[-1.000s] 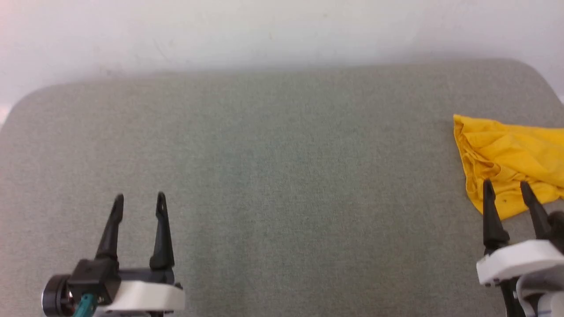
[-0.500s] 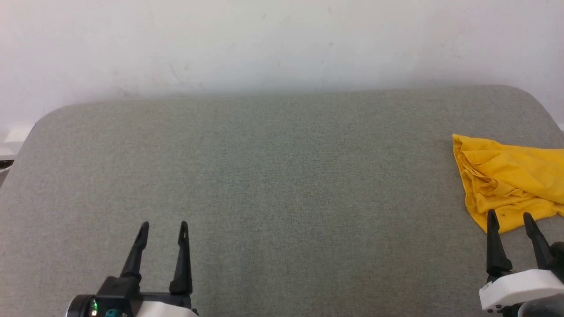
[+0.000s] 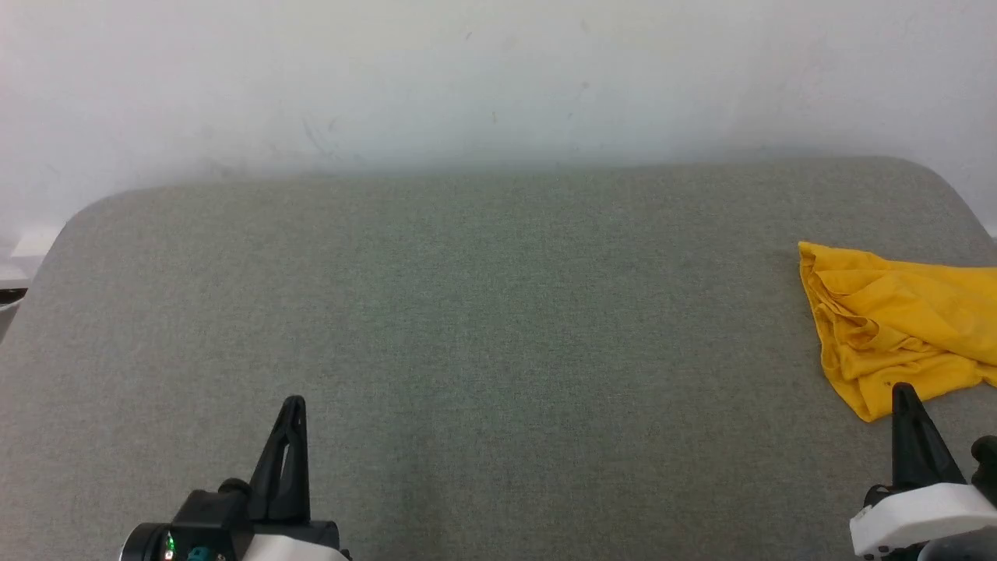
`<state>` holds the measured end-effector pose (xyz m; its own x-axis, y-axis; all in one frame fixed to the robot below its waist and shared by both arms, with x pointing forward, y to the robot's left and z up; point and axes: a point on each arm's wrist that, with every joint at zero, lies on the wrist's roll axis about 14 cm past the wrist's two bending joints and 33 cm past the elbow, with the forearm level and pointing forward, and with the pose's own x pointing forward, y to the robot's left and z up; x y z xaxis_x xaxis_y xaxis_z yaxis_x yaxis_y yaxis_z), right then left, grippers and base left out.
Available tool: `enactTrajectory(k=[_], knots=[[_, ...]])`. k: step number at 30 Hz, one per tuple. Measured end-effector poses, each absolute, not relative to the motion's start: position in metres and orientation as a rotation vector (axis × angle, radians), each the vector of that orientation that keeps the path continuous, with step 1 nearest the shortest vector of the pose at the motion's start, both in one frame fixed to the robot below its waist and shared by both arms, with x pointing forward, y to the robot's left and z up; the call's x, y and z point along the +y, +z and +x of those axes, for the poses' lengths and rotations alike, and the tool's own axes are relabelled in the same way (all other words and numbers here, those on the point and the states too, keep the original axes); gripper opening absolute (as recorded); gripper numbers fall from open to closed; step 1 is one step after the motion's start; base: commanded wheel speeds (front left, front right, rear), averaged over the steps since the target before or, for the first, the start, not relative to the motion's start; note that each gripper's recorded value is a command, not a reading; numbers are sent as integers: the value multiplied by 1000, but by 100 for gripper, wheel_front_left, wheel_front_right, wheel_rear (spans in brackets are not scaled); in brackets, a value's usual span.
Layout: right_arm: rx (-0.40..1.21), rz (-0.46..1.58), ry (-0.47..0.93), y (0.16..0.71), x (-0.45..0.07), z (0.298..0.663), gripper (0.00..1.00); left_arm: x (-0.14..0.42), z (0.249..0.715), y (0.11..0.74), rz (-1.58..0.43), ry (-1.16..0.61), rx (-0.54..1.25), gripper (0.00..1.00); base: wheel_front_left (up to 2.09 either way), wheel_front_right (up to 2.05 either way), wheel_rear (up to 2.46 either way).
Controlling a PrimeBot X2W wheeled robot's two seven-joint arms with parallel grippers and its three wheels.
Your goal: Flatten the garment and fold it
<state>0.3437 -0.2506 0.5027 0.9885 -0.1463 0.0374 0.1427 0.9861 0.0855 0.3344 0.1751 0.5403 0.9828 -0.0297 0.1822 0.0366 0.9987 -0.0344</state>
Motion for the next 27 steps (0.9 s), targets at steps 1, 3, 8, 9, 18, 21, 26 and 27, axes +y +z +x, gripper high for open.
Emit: enactTrajectory(k=[1,3,8,9,18,21,26,27], knots=[[-43,83,-145,503,-251,344,0,175,334,540,-38,-33,-182,0,0,0,0],[-43,82,-144,503,-250,344,0,175,335,540,-38,-33,-180,0,0,0,0],[-34,80,-134,502,-247,345,0,175,335,538,-37,-32,-169,0,0,0,0],[-33,80,-131,502,-246,345,0,176,335,538,-38,-31,-165,0,0,0,0],[-24,71,-110,502,-240,347,0,177,337,535,-32,-25,-146,0,0,0,0],[-25,68,-105,503,-238,348,0,177,337,534,-31,-24,-142,0,0,0,0],[-24,65,-92,504,-234,349,0,177,339,534,-20,-24,-136,0,0,0,0],[-23,63,-88,504,-233,350,0,176,340,534,-18,-24,-134,0,0,0,0]])
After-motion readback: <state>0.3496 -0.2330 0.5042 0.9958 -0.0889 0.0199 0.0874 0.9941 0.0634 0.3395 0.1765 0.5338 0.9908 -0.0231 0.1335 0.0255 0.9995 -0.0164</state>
